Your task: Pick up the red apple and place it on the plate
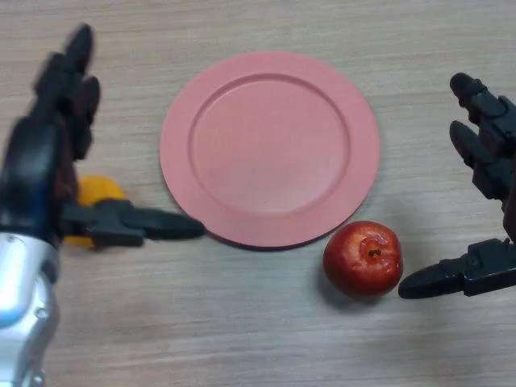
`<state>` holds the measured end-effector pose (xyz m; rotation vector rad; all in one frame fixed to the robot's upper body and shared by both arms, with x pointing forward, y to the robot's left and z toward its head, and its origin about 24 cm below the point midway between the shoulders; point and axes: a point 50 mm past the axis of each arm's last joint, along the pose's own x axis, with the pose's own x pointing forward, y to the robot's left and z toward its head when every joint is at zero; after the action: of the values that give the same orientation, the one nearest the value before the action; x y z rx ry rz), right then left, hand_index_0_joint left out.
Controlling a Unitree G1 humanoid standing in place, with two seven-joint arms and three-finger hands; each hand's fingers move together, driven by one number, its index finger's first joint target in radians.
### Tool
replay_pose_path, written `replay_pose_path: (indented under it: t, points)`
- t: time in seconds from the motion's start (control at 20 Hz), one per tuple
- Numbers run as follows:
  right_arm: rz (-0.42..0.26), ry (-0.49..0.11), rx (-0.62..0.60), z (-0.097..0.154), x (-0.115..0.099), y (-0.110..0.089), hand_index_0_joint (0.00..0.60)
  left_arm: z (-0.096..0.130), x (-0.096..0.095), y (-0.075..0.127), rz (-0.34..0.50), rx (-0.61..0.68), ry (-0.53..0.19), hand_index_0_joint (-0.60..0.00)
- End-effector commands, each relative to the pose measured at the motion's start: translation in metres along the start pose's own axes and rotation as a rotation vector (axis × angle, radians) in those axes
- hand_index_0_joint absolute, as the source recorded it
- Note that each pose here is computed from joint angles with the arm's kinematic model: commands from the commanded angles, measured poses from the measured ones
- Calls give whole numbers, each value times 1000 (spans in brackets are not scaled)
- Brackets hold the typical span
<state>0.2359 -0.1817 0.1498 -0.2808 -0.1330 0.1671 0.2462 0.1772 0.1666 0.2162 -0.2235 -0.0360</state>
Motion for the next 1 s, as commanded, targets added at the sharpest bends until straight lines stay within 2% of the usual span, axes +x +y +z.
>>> replay_pose_path:
  t: [0.05,0.2,0.3,0.35,0.5,0.6,0.65,0.8,1.0]
  points:
    - [-114,-216,-107,26,-7,-19,0,32,-8,14,57,79,-255,0]
    - [-113,-173,-83,25,-4,-22,0,29,-5,24,58,58,-239,0]
    - [-107,-188,-64,31,-2,-18,0,28,-5,35,62,62,-251,0]
    - [-114,-203,-61,32,-1,-14,0,27,-9,42,69,74,-287,0]
    - [-114,-208,-64,31,0,-2,0,24,-17,57,66,58,-272,0]
    - [-99,-200,-184,20,3,10,0,22,-19,69,78,47,-283,0]
    - [-96,-174,-231,9,1,19,0,22,-20,73,82,32,-291,0]
    - [-81,-131,-268,-6,-1,37,0,25,-19,79,68,23,-311,0]
    - [-94,-71,-340,-26,6,52,0,34,-20,72,15,8,-316,0]
